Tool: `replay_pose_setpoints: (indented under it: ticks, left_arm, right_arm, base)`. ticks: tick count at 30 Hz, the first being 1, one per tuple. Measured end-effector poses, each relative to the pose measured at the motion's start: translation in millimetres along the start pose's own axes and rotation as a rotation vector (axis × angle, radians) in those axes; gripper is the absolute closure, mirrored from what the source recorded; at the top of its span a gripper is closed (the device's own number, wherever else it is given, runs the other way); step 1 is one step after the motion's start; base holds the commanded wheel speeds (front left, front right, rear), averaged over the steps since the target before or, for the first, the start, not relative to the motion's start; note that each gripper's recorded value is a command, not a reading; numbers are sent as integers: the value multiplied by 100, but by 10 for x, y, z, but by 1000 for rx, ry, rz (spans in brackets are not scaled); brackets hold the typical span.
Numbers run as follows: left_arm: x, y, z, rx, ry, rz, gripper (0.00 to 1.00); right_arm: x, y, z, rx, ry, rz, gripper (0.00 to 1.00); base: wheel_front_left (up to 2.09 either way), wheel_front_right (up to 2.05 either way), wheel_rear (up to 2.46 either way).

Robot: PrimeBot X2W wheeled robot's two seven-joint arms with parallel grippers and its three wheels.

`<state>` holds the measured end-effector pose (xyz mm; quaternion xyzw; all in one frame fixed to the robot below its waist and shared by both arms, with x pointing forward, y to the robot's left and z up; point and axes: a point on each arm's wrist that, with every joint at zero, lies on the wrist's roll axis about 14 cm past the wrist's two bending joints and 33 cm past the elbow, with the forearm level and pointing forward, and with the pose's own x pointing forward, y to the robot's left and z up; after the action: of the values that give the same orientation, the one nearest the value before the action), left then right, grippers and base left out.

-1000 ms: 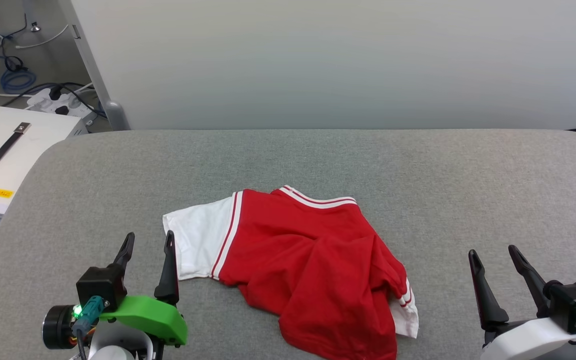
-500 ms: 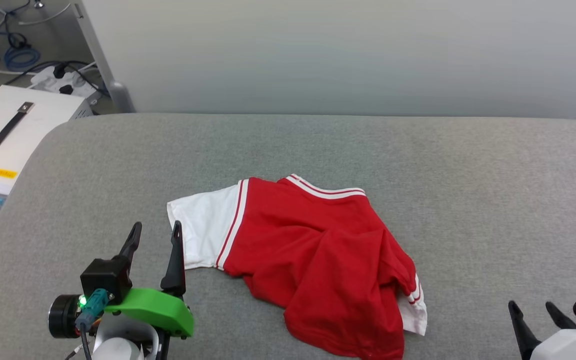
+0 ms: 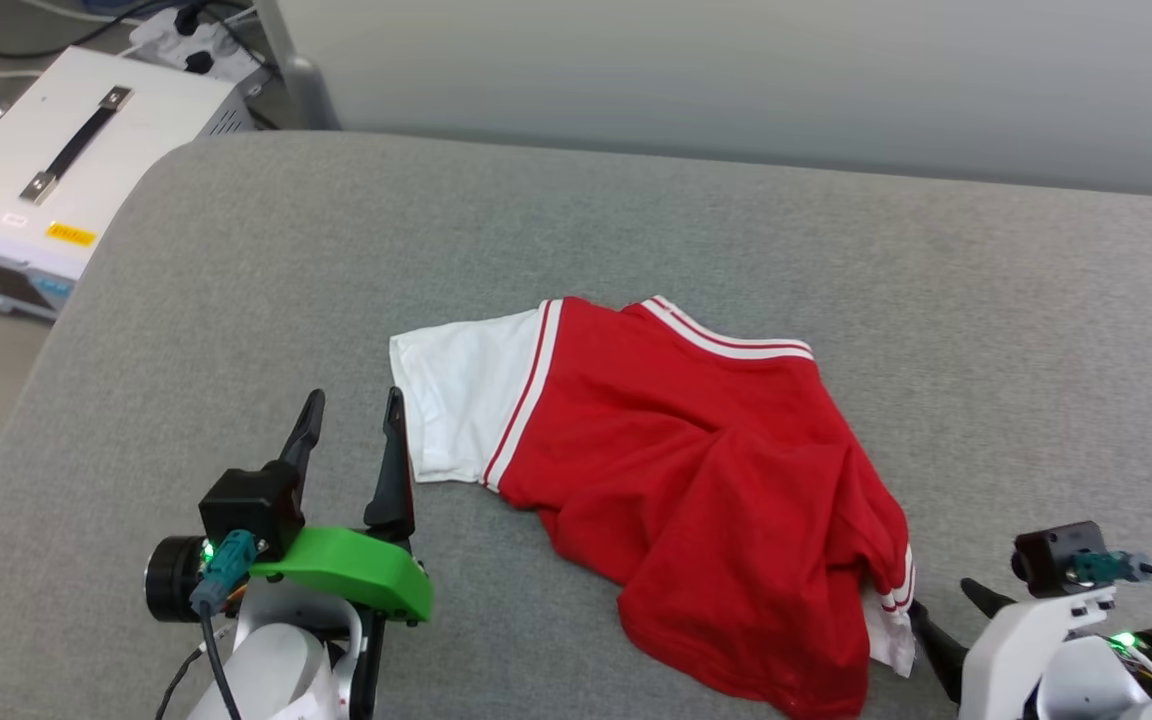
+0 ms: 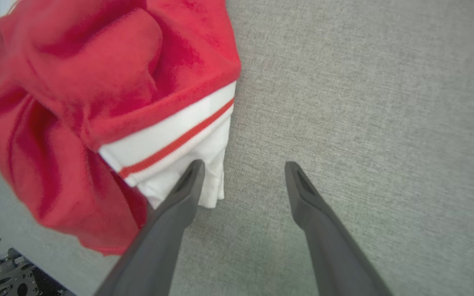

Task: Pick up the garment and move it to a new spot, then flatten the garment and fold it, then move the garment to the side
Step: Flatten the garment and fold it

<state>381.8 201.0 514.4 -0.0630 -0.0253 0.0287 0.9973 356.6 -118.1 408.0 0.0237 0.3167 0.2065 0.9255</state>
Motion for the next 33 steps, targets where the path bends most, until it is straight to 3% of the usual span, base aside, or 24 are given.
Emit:
replay_pose_setpoints:
  ticks: [9,10,12,21,33]
  left_arm:
    - [-10,121,-190,-12,50,47,0]
    - [-13,140,-202,-12,53,52,0]
    - [-20,176,-218,-13,58,66,0]
    - [7,185,-153,-3,33,63,0]
    - [114,-46,-112,-7,14,-11,0]
  right_arm:
    - [316,321,-391,-15,237,148,0]
    - [330,334,-437,-11,266,155,52]
    - [349,358,-460,-1,300,171,100]
    - [305,272,-261,-6,236,141,100]
    - [-191,-840,501,-72,6,-202,100]
  base:
    - [0,0,0]
    - [0,0,0]
    - [0,0,0]
    - [0,0,0]
    - [0,0,0]
